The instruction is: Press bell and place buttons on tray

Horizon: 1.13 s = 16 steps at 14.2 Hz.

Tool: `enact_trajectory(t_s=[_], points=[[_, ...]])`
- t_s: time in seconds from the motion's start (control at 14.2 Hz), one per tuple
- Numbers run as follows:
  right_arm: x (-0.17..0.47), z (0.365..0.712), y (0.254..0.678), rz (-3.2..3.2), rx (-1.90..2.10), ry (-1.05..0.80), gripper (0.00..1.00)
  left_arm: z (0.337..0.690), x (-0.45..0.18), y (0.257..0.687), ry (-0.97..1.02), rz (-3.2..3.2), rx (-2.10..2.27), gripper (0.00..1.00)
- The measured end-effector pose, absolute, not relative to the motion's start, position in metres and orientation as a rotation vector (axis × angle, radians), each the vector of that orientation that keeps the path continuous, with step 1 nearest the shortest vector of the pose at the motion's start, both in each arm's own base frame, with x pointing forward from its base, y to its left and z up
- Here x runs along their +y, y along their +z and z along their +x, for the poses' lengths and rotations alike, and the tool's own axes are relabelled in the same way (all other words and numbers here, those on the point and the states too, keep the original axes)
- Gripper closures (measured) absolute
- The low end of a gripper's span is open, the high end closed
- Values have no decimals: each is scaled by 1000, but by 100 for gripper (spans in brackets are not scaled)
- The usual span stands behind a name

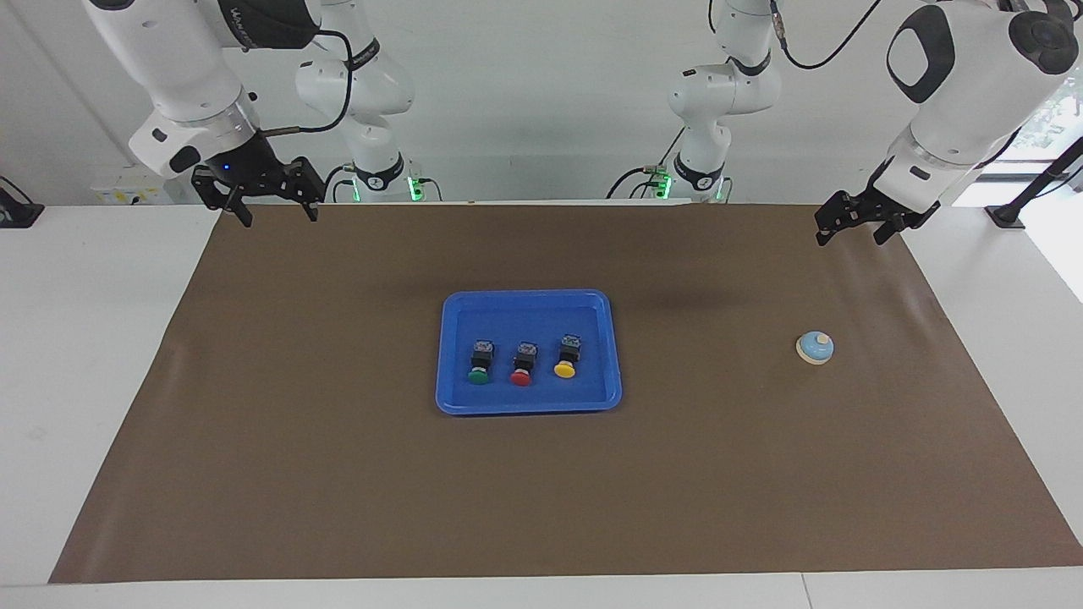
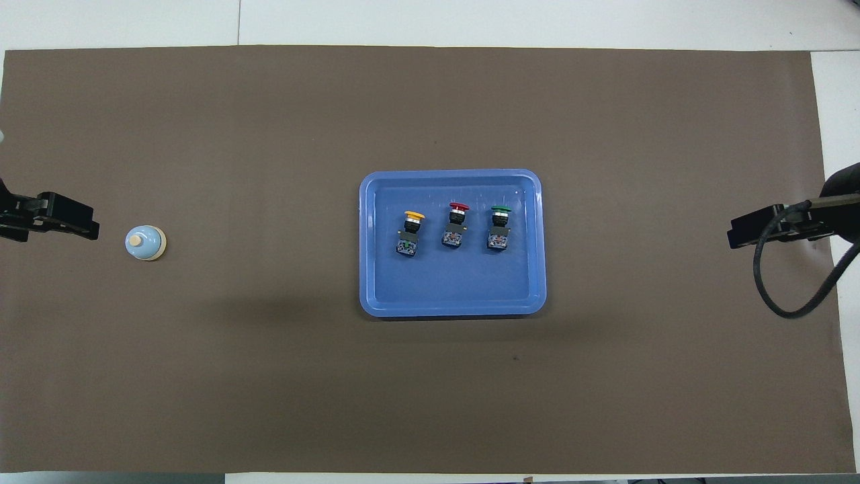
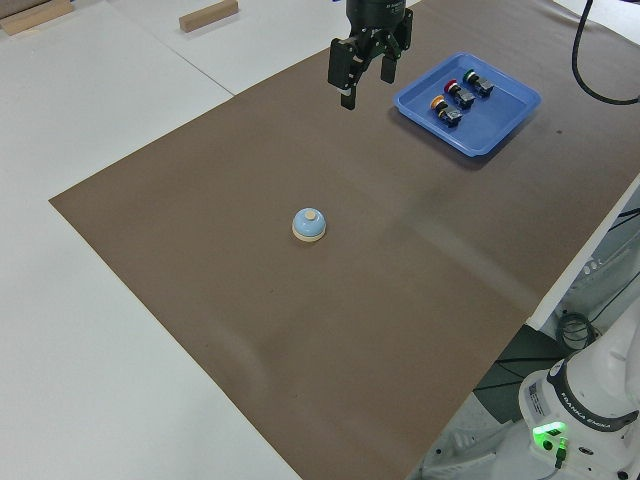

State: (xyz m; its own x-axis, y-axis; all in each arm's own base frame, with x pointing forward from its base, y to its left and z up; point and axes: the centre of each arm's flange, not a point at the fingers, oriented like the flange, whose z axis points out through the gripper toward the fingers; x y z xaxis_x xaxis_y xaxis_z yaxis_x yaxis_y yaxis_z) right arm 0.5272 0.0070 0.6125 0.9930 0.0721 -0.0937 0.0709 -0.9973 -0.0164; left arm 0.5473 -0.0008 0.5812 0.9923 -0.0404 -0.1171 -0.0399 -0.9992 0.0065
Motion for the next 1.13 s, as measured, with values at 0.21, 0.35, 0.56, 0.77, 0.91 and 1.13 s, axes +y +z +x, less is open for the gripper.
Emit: enact_trajectory(t_s=[0.21, 0.35, 0.56, 0.77, 0.91, 1.13], points=[[7, 527, 612, -3123, -112, 148, 0, 550, 19, 561, -136, 3135, 22, 50], [7, 527, 612, -3123, -112, 148, 0, 548, 43, 524, -127, 3132, 91, 76], [7, 527, 612, -3123, -112, 148, 0, 550, 62, 465, -113, 3130, 82, 99], [7, 527, 612, -3123, -112, 148, 0, 565, 63, 417, -104, 3129, 61, 99], [7, 527, 612, -3123, -112, 148, 0, 568, 63, 398, -74, 3131, 55, 99], [7, 527, 612, -3123, -112, 148, 0, 565, 63, 371, -68, 3132, 35, 99]])
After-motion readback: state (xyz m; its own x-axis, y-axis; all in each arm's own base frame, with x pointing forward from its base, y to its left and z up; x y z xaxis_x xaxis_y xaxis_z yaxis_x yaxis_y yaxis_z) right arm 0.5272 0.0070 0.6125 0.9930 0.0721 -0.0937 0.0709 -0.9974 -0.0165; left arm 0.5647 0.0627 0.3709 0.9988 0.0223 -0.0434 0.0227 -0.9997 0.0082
